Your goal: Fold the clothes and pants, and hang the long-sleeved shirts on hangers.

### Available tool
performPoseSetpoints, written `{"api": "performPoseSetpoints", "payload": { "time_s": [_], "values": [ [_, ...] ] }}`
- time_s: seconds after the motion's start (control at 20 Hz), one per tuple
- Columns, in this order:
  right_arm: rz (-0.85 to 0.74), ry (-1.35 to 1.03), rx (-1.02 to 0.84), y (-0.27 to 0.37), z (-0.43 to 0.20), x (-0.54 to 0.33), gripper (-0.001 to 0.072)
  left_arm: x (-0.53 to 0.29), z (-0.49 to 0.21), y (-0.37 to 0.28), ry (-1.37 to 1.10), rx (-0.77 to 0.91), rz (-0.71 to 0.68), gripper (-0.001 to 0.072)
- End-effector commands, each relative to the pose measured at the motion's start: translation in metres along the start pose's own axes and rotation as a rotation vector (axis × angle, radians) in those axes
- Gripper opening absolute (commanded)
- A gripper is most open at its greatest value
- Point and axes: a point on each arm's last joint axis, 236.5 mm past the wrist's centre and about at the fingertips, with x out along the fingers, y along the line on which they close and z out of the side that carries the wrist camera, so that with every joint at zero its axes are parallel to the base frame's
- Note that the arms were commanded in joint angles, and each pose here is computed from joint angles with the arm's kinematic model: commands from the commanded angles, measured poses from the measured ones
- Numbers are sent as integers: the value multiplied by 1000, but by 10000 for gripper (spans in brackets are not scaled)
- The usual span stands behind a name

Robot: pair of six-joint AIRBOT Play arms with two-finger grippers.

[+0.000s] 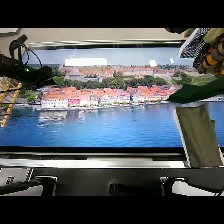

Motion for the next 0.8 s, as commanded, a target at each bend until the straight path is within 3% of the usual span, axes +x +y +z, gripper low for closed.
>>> {"api": "performPoseSetpoints", "payload": {
  "time_s": [0.0, 0.35, 0.75],
  "values": [
    [-97, -10, 79, -22, -2, -20, 31, 0, 0, 0, -1, 0, 0, 18],
    [-222, 60, 134, -50, -24, -42, 31, 0, -1, 0, 4, 0, 1, 18],
    [-531, -14, 94, -110, -25, -89, 32, 0, -2, 1, 10, 0, 2, 18]
  ]
}}
